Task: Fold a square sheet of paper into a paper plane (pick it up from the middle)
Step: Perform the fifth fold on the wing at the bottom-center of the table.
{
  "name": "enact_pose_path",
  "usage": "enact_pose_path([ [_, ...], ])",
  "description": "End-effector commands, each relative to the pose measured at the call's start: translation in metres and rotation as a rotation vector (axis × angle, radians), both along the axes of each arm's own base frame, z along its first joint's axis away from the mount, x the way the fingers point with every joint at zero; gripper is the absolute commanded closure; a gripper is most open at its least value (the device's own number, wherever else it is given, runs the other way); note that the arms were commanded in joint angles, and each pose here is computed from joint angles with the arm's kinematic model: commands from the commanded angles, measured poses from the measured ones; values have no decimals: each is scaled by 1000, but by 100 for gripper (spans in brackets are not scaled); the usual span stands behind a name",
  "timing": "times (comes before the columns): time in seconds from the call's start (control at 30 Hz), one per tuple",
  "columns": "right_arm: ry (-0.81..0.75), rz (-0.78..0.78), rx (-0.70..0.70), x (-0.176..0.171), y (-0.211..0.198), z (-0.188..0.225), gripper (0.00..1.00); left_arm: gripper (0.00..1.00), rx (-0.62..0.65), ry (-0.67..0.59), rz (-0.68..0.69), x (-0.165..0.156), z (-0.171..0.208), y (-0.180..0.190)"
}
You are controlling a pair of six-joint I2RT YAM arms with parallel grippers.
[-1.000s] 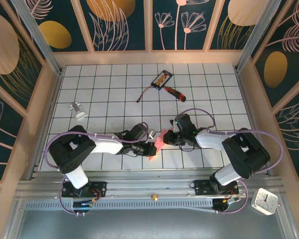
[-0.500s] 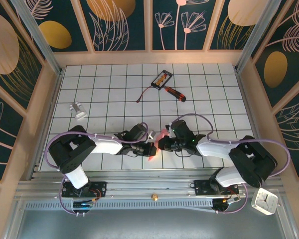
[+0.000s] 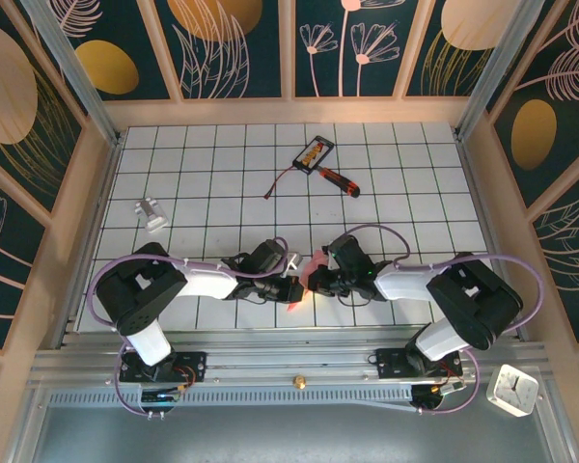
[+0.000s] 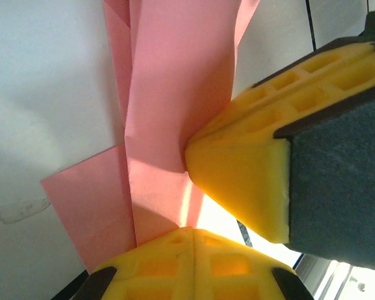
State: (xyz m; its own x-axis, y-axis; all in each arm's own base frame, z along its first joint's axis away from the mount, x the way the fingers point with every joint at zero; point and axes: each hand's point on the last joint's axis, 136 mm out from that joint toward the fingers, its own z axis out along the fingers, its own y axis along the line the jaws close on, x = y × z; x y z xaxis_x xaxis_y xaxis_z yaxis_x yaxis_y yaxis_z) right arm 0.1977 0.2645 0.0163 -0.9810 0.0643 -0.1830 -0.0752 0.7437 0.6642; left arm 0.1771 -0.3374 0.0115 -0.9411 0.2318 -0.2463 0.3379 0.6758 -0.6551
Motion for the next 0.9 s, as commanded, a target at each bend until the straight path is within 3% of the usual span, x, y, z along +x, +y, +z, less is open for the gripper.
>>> enact_pose_path([
  [0.0, -2, -44, -99, 12, -24, -20, 94, 100, 237, 97, -12, -24, -53, 47],
  [0.37, 2, -83, -99, 35, -46, -22, 94, 100, 284, 105, -51, -35, -64, 59],
  [0.87, 43, -270, -94, 89, -107, -30, 95, 100, 290, 106, -61, -39, -65, 64],
])
